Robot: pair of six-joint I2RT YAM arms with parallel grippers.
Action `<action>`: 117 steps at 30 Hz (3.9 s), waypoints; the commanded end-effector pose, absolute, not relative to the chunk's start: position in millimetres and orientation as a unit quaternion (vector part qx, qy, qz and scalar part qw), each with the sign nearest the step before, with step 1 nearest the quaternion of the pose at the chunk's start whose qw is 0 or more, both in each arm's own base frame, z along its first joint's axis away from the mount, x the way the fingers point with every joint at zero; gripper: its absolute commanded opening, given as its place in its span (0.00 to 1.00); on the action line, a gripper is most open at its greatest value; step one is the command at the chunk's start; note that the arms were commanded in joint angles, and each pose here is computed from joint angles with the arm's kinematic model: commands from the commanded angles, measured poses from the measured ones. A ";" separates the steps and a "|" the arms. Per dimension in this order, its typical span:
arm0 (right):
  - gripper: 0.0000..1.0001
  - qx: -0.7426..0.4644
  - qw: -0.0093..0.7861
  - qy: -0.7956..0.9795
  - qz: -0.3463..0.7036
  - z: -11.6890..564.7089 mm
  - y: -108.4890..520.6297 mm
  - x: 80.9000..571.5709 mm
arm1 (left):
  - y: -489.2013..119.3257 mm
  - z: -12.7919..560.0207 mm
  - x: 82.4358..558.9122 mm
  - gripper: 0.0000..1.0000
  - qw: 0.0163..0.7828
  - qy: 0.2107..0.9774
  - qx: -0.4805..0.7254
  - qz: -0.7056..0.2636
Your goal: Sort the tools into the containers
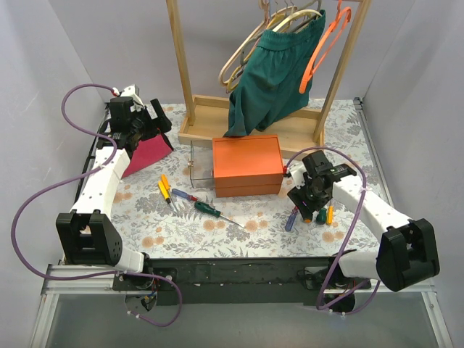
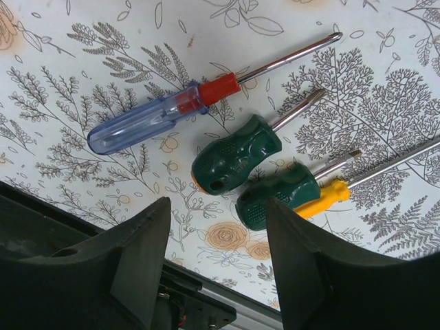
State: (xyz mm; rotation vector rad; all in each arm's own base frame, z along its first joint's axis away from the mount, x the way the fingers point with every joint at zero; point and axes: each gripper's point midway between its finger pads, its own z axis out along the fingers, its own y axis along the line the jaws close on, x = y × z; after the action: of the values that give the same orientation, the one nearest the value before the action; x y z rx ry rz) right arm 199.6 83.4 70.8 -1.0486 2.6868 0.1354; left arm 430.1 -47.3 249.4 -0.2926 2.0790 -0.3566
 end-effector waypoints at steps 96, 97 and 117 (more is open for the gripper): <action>0.43 -0.423 0.264 0.790 0.356 213.4 437.6 303.6 | -12.6 321.5 406.4 0.95 0.578 0.796 -0.118 -0.133; 0.48 -0.421 0.271 0.791 0.350 217.0 435.3 305.2 | -13.6 319.1 405.8 0.95 0.575 0.798 -0.119 -0.136; 0.76 -0.411 0.323 0.837 0.160 205.8 156.0 278.1 | -27.8 280.9 428.1 0.94 0.527 0.822 -0.121 -0.179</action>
State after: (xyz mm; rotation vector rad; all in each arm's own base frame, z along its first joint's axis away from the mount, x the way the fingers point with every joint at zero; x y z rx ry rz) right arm 296.1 223.0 227.3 -1.0383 2.1452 0.5288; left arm 425.4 -24.6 283.7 -0.2938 1.9663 -0.3989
